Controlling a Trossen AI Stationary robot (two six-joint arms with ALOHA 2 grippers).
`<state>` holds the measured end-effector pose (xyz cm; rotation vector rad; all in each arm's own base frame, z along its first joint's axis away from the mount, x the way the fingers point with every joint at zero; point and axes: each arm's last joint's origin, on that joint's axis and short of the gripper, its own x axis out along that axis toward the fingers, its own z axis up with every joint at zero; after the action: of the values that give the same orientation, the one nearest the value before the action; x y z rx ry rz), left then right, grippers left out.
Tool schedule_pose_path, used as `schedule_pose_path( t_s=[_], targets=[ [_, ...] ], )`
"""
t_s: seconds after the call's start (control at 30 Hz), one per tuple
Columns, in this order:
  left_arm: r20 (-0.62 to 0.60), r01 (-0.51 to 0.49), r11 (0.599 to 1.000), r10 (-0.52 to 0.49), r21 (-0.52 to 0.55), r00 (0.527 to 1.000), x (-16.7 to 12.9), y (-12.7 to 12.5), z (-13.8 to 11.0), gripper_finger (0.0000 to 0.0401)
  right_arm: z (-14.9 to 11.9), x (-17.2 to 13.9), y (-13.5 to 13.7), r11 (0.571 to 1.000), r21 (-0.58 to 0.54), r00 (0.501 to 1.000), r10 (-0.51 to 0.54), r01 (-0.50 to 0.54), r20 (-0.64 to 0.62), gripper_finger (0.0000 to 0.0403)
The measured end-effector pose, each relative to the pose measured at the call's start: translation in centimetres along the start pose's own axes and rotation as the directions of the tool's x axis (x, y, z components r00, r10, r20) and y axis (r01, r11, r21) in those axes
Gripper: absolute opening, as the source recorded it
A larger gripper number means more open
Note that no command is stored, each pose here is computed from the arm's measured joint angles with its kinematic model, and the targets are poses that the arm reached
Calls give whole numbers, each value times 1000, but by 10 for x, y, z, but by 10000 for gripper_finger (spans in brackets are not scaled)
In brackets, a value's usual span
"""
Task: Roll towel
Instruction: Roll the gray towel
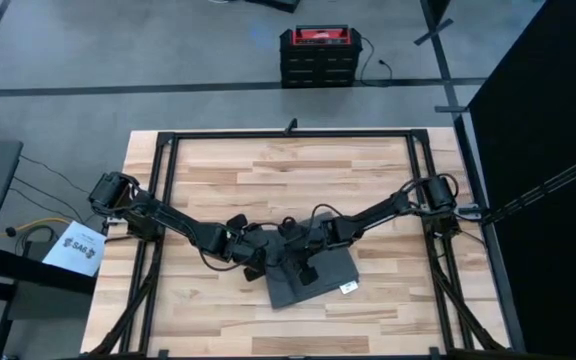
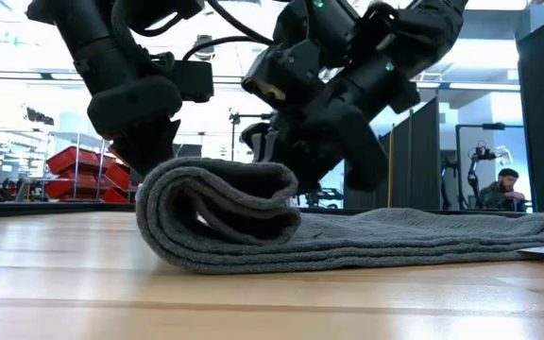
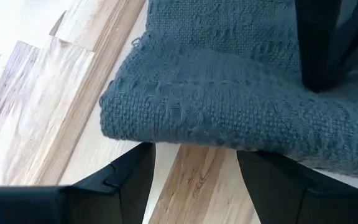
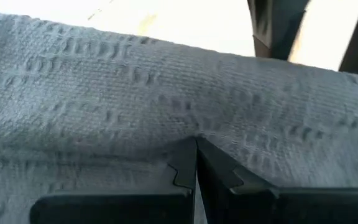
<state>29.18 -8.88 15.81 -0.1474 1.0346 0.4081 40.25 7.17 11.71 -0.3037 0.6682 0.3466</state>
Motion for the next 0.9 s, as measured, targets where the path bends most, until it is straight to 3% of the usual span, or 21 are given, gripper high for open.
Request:
schedule_pose_path(
  t_s=[0.4, 0.9],
  targets=[
    [17, -14, 999, 15, -36, 1000, 4, 9, 10, 214, -17, 17, -12, 998, 54, 1000, -22, 21, 2, 0],
    [19, -12, 1000, 13, -10, 1000, -2, 7, 19, 214, -7, -11, -20, 999, 32, 996, -28, 31, -82, 0]
  ],
)
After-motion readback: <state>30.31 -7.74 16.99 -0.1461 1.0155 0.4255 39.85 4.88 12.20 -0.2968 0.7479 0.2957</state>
